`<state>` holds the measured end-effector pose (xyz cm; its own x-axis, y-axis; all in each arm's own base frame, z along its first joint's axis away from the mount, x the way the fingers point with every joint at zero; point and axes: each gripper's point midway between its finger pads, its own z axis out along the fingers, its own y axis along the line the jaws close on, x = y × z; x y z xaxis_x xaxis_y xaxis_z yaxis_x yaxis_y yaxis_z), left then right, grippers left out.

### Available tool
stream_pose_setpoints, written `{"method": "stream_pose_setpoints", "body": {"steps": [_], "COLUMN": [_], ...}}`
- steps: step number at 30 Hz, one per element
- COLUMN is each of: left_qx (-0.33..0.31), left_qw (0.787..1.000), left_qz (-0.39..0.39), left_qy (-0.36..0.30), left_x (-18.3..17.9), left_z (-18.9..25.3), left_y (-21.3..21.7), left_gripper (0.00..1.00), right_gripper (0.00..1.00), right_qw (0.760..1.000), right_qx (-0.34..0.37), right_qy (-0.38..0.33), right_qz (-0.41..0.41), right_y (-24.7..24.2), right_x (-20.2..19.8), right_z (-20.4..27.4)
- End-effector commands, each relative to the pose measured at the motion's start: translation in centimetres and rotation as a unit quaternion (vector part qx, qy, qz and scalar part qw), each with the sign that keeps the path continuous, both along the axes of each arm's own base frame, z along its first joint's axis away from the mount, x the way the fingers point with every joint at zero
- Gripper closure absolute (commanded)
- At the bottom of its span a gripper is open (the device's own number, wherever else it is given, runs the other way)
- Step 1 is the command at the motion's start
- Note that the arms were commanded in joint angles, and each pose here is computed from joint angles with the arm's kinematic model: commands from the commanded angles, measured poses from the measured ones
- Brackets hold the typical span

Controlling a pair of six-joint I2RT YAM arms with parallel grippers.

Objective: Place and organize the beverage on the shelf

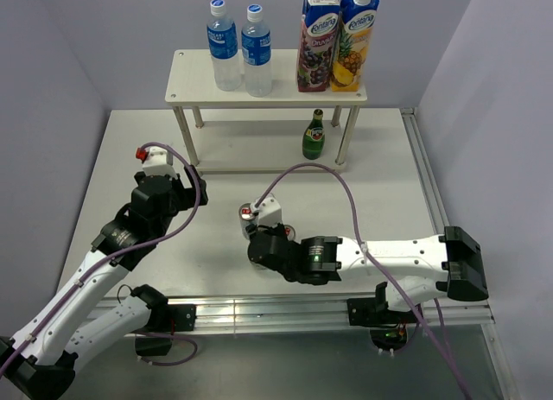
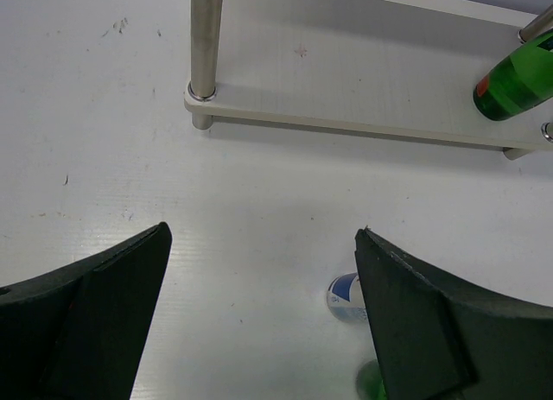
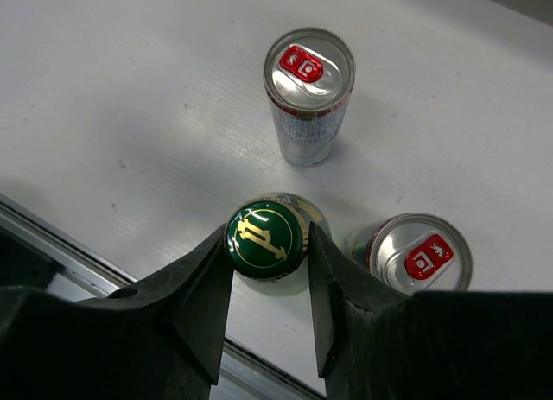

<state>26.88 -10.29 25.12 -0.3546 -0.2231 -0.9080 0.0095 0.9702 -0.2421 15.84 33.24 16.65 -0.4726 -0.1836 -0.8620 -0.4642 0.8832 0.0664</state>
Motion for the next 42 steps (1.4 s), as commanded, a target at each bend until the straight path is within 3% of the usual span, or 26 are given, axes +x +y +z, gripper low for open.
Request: {"method": "stream_pose_setpoints", "body": {"steps": [1,12,23,42], "left_qx": [-0.011,-0.012,-0.014,-0.017], "left_qw": [1.000,1.000,1.000,1.000], "left_qz": [0.000,0.000,-0.001,-0.003], "left_qy": [-0.012,-0.014,-0.016,-0.020], "left_x": [0.0,-0.1,-0.2,-0.4], "left_z": [0.8,0.9,1.1,1.3], "left_y": [0.0,0.1,0.1,0.2], "left_gripper": [0.06,0.06,0.06,0.06], "right_gripper": [1.00,1.00,1.00,1.00], "right_qw": [0.991,0.985,0.983,0.969], "right_qx": [0.127,0.149,0.135,0.134], "right_qy": [-0.047,-0.086,-0.114,-0.167], "right_qz": [-0.019,-0.025,-0.042,-0.121], "right_y": [0.9,-0.1,-0.1,-3.8], "right_x": [0.9,1.6,2.9,11.8], "right_z": [9.6,14.8,15.4,18.4]}}
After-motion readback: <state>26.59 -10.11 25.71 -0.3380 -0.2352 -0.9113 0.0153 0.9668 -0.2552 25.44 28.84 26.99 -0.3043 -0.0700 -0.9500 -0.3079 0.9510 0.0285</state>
